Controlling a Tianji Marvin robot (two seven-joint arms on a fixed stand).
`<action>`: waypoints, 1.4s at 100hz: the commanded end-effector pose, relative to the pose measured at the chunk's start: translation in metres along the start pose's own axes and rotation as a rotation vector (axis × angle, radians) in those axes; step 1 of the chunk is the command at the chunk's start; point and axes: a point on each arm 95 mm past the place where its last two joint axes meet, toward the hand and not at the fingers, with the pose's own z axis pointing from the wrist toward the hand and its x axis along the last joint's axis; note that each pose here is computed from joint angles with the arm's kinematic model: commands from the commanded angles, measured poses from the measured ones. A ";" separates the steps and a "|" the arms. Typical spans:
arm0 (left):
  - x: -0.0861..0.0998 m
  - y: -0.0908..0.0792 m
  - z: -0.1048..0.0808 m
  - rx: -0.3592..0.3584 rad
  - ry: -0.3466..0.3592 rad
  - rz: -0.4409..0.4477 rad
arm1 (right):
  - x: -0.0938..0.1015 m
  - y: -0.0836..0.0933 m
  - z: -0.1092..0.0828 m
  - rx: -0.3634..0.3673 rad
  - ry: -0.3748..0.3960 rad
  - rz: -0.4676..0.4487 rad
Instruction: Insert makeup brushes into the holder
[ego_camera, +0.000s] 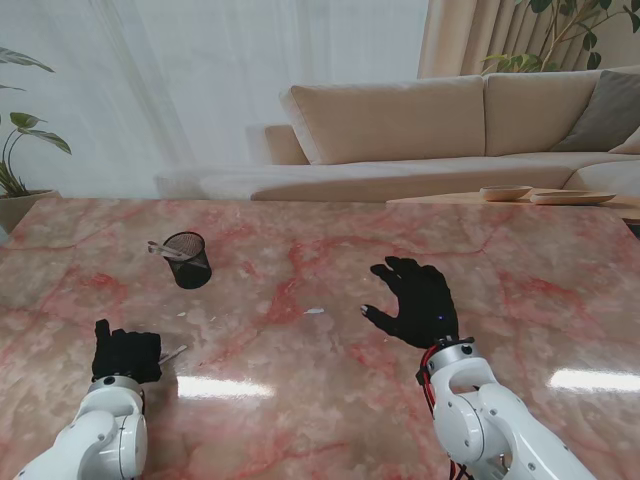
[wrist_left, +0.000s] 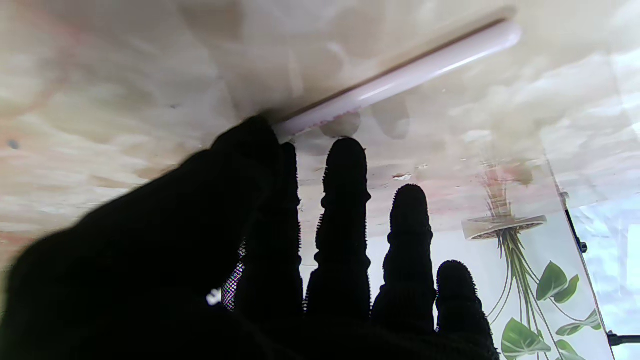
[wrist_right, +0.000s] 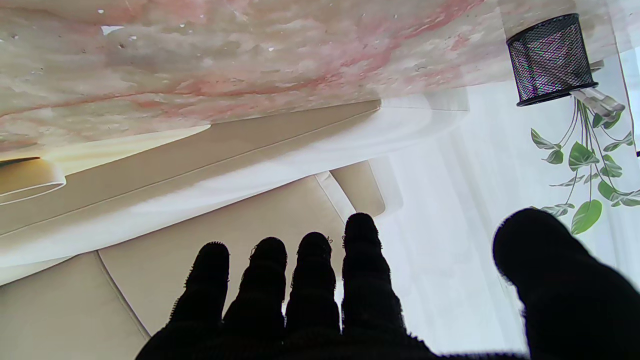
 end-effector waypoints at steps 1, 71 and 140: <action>-0.003 0.036 -0.011 -0.105 -0.003 0.022 | 0.000 -0.004 -0.003 0.018 -0.006 0.010; 0.004 0.028 -0.018 -0.087 0.060 0.072 | 0.000 -0.002 -0.004 -0.006 -0.008 0.027; 0.006 -0.009 -0.017 0.033 0.099 0.032 | 0.001 -0.004 -0.004 0.009 -0.008 0.032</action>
